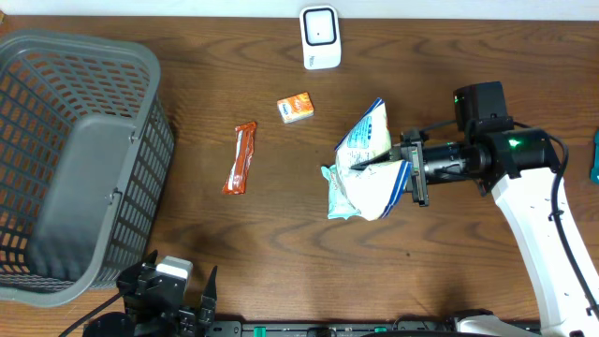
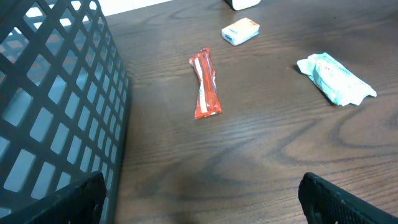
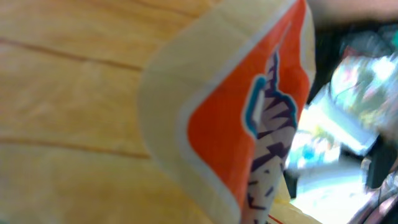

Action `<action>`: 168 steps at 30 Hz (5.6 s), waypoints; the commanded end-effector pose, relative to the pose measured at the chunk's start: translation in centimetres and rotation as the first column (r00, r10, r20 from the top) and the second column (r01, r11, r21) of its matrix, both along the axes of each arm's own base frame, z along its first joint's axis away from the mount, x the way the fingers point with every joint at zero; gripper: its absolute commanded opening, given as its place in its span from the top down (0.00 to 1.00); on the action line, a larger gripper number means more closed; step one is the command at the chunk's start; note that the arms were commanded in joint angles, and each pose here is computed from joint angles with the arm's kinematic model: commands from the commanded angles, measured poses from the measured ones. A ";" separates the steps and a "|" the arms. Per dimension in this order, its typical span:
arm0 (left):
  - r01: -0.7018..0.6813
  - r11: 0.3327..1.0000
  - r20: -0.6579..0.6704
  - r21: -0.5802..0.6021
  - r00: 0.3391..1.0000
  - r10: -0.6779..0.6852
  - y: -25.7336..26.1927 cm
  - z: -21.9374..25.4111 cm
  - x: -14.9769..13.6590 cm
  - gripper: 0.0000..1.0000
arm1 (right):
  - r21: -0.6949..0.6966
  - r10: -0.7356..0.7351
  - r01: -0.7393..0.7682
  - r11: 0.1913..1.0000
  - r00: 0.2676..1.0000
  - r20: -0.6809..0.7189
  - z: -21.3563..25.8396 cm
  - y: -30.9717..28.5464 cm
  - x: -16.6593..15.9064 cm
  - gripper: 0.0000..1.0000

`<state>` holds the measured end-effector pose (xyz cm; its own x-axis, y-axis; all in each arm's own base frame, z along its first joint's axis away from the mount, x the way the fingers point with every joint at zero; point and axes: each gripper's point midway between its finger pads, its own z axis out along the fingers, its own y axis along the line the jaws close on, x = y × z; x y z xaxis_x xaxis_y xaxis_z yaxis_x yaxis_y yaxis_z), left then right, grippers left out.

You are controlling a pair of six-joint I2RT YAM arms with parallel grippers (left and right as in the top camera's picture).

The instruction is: Scan the item barcode

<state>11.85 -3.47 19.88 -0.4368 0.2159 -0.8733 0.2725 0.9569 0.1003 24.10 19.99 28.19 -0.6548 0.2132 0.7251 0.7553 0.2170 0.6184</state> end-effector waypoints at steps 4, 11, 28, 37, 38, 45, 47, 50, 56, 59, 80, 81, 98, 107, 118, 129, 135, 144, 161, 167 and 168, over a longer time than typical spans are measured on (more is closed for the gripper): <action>0.008 1.000 0.011 -0.001 1.000 -0.008 -0.1 0.3 0.0 0.02 | -0.680 -0.044 0.328 0.656 0.915 0.400 -8.8 -6.9 6.8 0.99; 0.008 1.000 0.011 -0.001 1.000 -0.008 -0.1 0.3 0.0 0.02 | -0.648 0.435 0.569 0.506 0.481 0.762 -5.1 -2.3 15.1 0.99; 0.008 1.000 0.010 -0.001 1.000 -0.008 -0.1 0.3 0.0 0.02 | -0.229 0.349 0.799 0.557 0.025 0.937 -7.3 7.0 39.6 0.98; 0.008 1.000 0.011 -0.001 1.000 -0.008 -0.1 0.3 0.0 0.02 | -0.172 0.049 0.779 0.603 0.179 0.983 -13.7 5.3 45.9 0.99; 0.008 1.000 0.010 -0.001 1.000 -0.008 -0.1 0.3 0.0 0.02 | -0.173 0.042 0.781 0.601 0.185 0.982 -14.1 4.9 46.0 0.99; 0.008 1.000 0.010 -0.001 1.000 -0.008 -0.1 0.3 0.0 0.02 | -0.177 0.041 0.746 0.642 0.197 0.980 -14.4 5.4 45.8 0.97; 0.008 1.000 0.011 -0.001 1.000 -0.008 -0.1 0.3 0.0 0.02 | -0.177 0.028 0.743 0.646 0.210 0.977 -14.5 5.5 45.7 0.98; 0.008 1.000 0.010 -0.001 1.000 -0.008 -0.1 0.3 0.0 0.02 | -0.175 0.023 0.737 0.652 0.211 0.977 -14.5 6.0 45.5 0.99; 0.008 1.000 0.010 -0.001 1.000 -0.008 -0.1 0.3 0.0 0.02 | -0.190 -0.077 0.682 0.706 0.341 0.937 -16.2 7.2 44.4 0.99; 0.008 1.000 0.011 -0.001 1.000 -0.008 -0.1 0.3 0.0 0.02 | -0.238 -0.076 0.688 0.686 0.394 0.916 -17.5 6.8 44.1 0.99; 0.008 1.000 0.011 -0.001 1.000 -0.008 -0.1 0.3 0.0 0.02 | -0.111 0.017 0.588 0.801 0.163 0.987 -11.7 11.0 43.2 0.99; 0.008 1.000 0.011 -0.001 1.000 -0.008 -0.1 0.3 0.0 0.02 | -0.120 0.021 0.587 0.800 0.172 0.985 -11.0 10.9 43.0 0.99; 0.008 1.000 0.010 -0.001 1.000 -0.008 -0.1 0.3 0.0 0.02 | -0.093 0.111 0.473 0.876 -0.009 0.994 -4.9 8.4 42.1 0.99; 0.008 1.000 0.011 -0.001 1.000 -0.008 -0.1 0.3 0.0 0.02 | -0.202 0.136 0.328 0.923 0.213 0.967 -6.6 5.2 39.6 0.99; 0.008 1.000 0.011 -0.001 1.000 -0.008 -0.1 0.3 0.0 0.02 | -0.793 0.448 0.602 -0.094 0.737 0.507 0.0 -21.0 29.4 0.99; 0.008 1.000 0.010 -0.001 1.000 -0.008 -0.1 0.3 0.0 0.02 | -0.897 -0.014 -0.017 -0.441 1.000 -0.012 -15.8 -41.5 18.1 0.96; 0.008 1.000 0.011 -0.001 1.000 -0.008 -0.1 0.3 0.0 0.02 | -0.906 -0.204 -0.161 -0.392 0.975 -0.085 -18.1 -48.4 11.8 0.91; 0.008 1.000 0.010 -0.001 1.000 -0.008 -0.1 0.3 0.0 0.02 | -0.963 -0.193 0.141 -0.229 0.963 0.187 -9.5 -45.9 13.7 0.01; 0.008 1.000 0.010 -0.001 1.000 -0.008 -0.1 0.3 0.0 0.02 | -0.994 0.685 0.039 0.103 0.722 0.099 -13.1 -3.0 10.8 0.01; 0.008 1.000 0.010 -0.001 1.000 -0.008 -0.1 0.3 0.0 0.02 | -0.997 0.799 0.074 0.000 0.599 0.045 -19.3 0.9 7.6 0.02; 0.008 1.000 0.010 -0.001 1.000 -0.008 -0.1 0.3 0.0 0.02 | -0.994 0.809 0.107 -0.037 0.586 0.033 -20.1 0.8 7.4 0.05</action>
<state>11.86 -3.46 19.88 -0.4368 0.2159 -0.8732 0.2721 0.9570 0.1005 31.83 22.03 9.40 -0.9628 -0.0863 -0.2560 -0.0483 0.9874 -0.1510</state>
